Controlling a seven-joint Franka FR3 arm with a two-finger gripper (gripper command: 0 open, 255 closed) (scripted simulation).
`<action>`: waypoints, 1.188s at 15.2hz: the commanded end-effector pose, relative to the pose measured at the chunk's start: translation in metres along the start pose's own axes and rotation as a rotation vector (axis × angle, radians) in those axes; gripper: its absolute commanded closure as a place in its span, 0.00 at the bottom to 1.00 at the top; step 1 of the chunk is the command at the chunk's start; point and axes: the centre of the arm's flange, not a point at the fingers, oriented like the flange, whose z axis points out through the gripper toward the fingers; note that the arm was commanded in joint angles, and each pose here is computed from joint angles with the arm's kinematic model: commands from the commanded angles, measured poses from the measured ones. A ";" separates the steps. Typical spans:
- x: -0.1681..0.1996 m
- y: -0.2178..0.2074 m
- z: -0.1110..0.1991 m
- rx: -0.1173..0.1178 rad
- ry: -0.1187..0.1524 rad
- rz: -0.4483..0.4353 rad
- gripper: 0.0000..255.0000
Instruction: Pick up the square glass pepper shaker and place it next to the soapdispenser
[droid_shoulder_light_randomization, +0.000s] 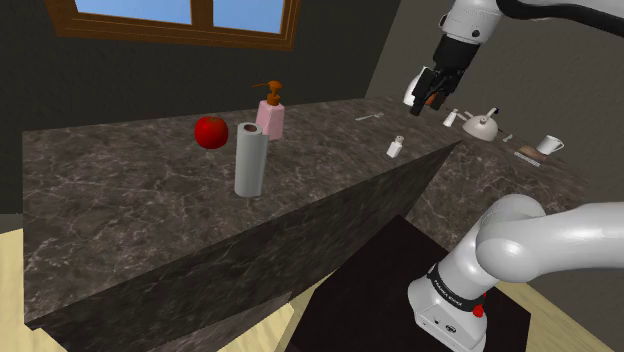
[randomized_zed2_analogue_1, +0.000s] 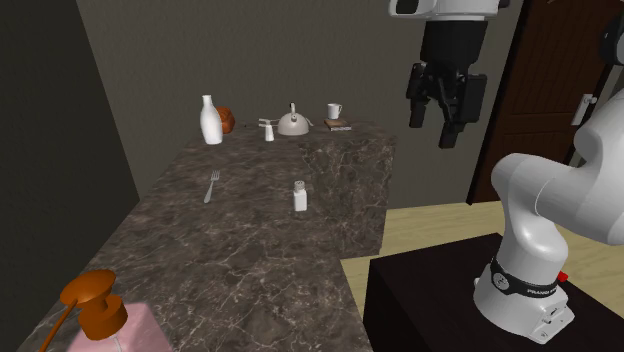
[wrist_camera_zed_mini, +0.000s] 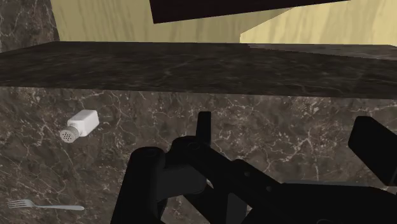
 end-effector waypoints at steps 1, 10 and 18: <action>0.000 0.000 0.000 0.000 0.000 0.000 0.00; 0.021 0.094 0.072 0.026 0.064 -0.019 0.00; 0.045 0.175 0.136 0.050 0.122 -0.036 0.00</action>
